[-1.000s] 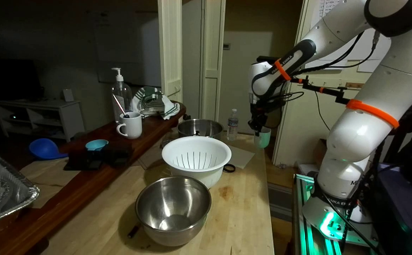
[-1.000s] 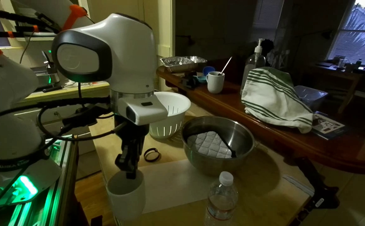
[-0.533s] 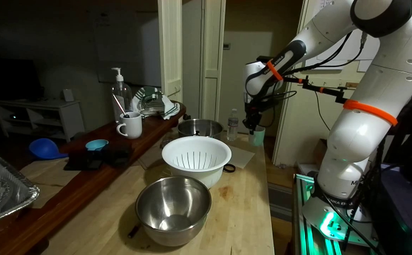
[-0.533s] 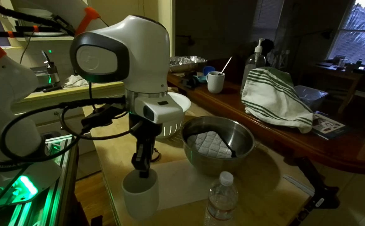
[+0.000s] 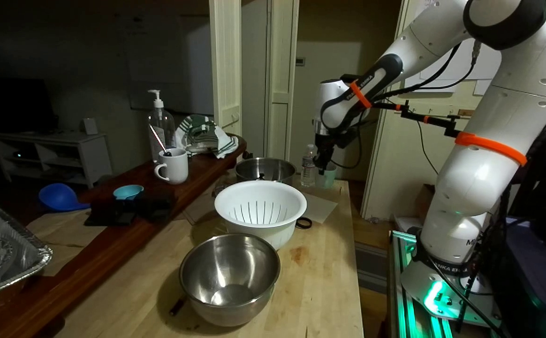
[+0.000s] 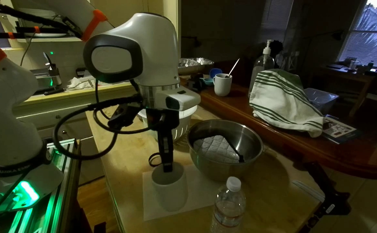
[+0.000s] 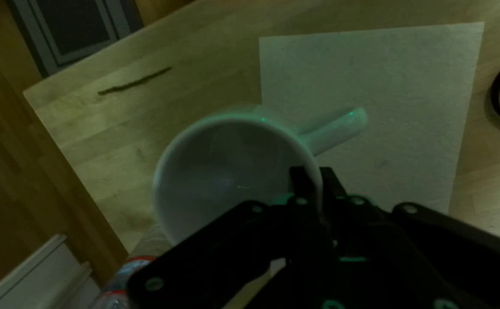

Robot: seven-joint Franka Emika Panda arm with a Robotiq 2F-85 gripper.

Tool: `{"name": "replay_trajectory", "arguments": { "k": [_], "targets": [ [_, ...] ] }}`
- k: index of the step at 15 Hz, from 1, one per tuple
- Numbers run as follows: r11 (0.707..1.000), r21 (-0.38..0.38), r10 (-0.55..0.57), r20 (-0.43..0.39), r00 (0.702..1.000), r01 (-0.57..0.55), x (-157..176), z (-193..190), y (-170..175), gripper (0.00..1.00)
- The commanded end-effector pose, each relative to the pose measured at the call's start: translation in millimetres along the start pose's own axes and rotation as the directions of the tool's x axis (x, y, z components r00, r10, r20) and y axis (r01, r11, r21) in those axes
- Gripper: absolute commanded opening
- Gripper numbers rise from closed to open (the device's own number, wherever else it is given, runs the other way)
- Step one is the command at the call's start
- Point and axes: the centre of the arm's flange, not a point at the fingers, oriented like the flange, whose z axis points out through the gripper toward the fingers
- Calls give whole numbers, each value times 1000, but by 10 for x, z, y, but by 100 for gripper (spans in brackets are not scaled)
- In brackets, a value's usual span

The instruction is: Remove the bottle and the cup from the bowl and put them on the table

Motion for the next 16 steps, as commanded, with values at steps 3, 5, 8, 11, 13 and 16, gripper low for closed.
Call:
{"name": "replay_trajectory", "arguments": {
  "k": [3, 5, 8, 11, 13, 16],
  "targets": [
    [997, 16, -81, -3, 997, 81, 108, 120, -197, 3],
    [997, 31, -77, 20, 997, 77, 110, 222, -224, 3],
    [998, 51, -50, 44, 998, 48, 109, 328, -216, 3],
    [994, 103, -51, 37, 998, 47, 117, 438, -226, 3],
    [992, 123, -39, 34, 999, 35, 140, 450, -215, 3],
    [988, 151, -25, 43, 999, 18, 152, 471, -203, 36]
  ]
}}
